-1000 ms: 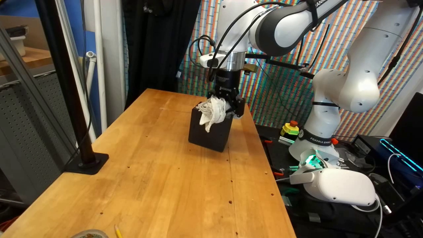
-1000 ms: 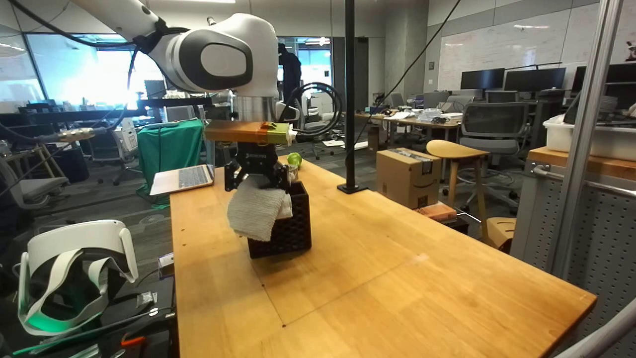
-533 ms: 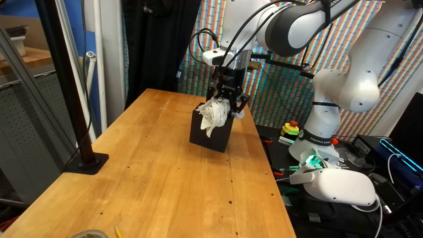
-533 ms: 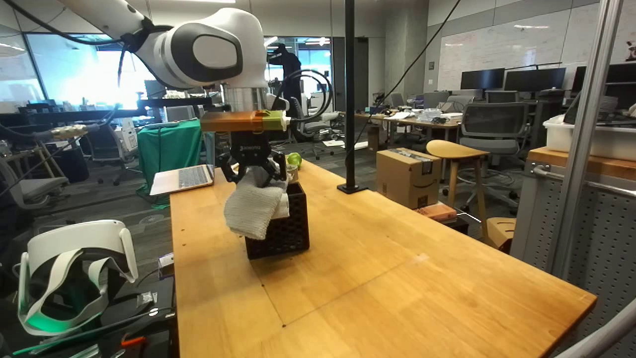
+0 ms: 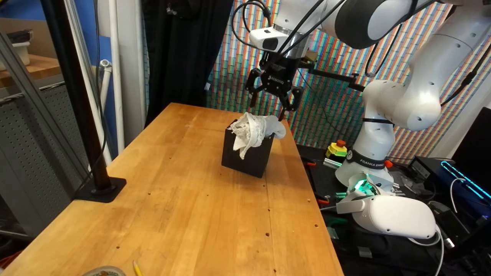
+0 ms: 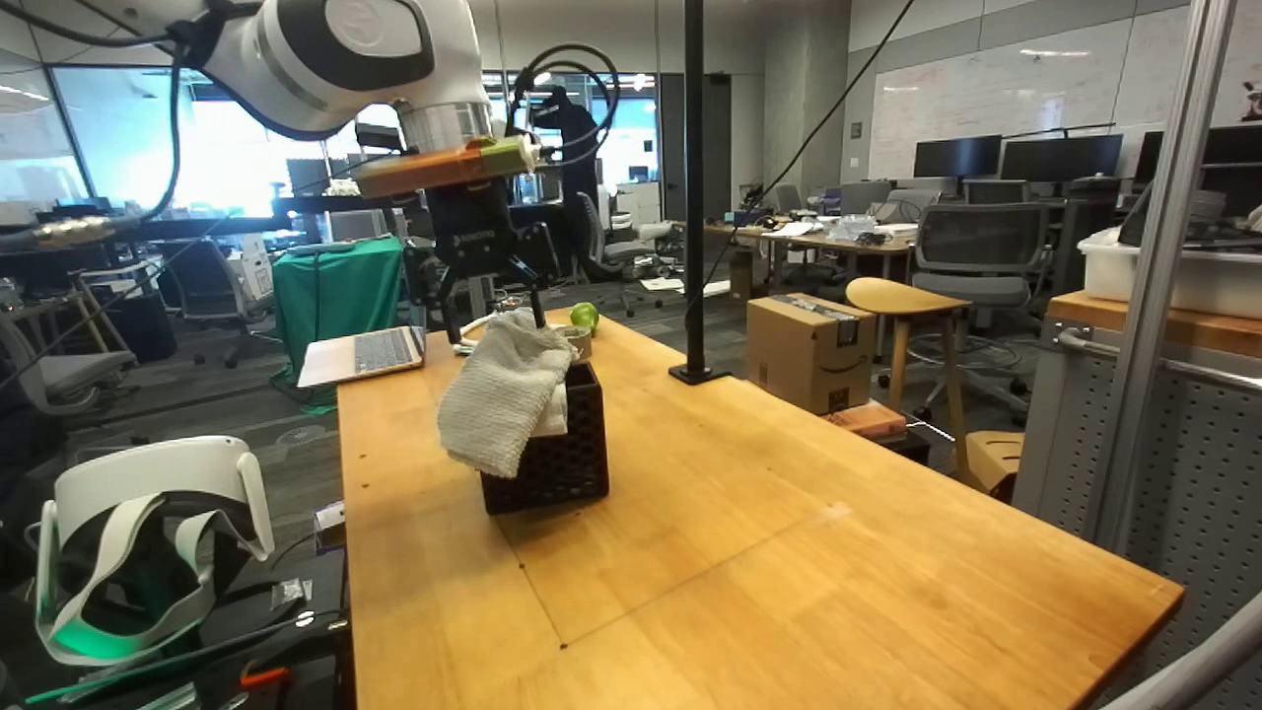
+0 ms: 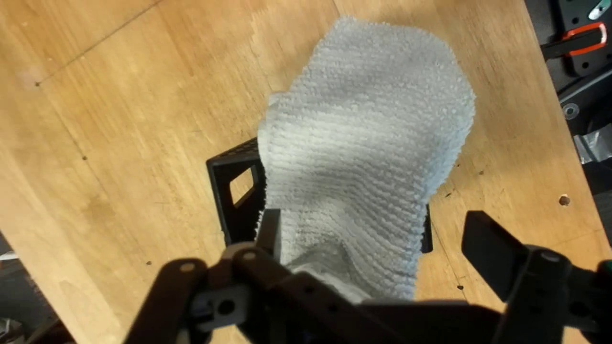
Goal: Pick the cloth and put it in the black box
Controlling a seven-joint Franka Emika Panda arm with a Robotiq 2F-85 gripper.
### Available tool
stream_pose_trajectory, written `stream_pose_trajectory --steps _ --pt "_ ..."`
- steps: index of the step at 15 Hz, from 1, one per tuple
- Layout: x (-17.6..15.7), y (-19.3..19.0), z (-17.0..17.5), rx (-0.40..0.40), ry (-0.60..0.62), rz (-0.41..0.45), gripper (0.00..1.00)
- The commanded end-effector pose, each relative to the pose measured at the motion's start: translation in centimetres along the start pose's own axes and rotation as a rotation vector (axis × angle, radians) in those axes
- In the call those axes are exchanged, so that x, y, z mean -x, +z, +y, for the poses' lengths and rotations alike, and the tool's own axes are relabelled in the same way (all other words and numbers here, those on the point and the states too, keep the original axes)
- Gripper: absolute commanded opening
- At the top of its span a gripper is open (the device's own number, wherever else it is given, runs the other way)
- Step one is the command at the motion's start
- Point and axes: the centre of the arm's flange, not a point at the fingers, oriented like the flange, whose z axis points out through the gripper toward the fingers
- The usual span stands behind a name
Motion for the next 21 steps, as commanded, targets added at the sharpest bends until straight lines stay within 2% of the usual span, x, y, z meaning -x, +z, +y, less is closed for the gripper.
stream_pose_trajectory --steps 1,2,3,6,12,21 --pt "1.3 -3.0 -1.3 0.077 0.042 0.015 0.75" --pt "1.3 -3.5 -1.4 0.090 0.050 0.023 0.75" --pt "1.3 -3.9 -1.6 0.106 0.060 0.030 0.71" --pt "0.4 -4.6 -2.4 0.125 0.056 0.057 0.46" --pt "-1.5 -2.4 -3.7 0.069 0.011 0.067 0.02" --pt "-1.3 -0.2 -2.8 0.053 0.016 0.041 0.00"
